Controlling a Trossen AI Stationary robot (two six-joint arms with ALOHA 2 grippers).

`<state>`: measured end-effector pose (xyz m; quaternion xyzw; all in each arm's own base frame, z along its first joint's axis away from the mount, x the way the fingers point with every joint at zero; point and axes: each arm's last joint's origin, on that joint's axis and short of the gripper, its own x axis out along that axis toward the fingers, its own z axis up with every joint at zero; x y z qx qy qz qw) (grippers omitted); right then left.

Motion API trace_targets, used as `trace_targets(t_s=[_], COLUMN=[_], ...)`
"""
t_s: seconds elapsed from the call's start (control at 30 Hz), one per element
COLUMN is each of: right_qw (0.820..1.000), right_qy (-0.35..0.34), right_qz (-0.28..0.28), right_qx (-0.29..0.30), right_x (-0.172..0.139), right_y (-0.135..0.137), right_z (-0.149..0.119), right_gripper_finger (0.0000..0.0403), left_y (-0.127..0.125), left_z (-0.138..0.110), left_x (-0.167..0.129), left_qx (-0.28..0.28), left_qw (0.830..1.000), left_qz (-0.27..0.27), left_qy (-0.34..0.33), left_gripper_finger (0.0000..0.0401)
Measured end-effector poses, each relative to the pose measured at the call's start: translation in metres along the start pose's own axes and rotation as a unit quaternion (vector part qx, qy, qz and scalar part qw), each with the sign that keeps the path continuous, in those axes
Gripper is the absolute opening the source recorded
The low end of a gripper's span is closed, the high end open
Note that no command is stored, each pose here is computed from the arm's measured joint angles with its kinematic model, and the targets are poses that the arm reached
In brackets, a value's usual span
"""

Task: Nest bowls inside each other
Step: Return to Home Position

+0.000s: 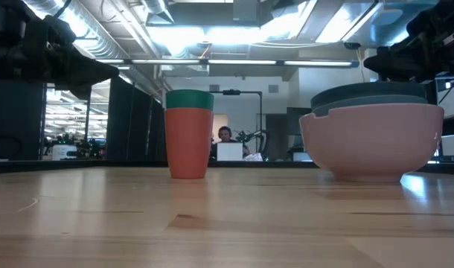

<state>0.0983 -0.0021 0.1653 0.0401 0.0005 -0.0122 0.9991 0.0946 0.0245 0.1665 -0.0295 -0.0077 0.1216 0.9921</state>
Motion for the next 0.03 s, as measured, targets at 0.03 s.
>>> trace_targets(t_s=[0.03], right_qw=[1.0], right_qy=[0.0], right_qz=[0.0], right_qx=[0.0], right_x=[0.0], right_y=[0.0], right_z=[0.0], right_gripper_finger=[0.0001], left_y=[0.0], left_z=[0.0], left_x=[0.0], left_qx=[0.0], left_qw=[1.0], left_qz=[0.0], left_qy=[0.0], left_gripper_finger=[0.0])
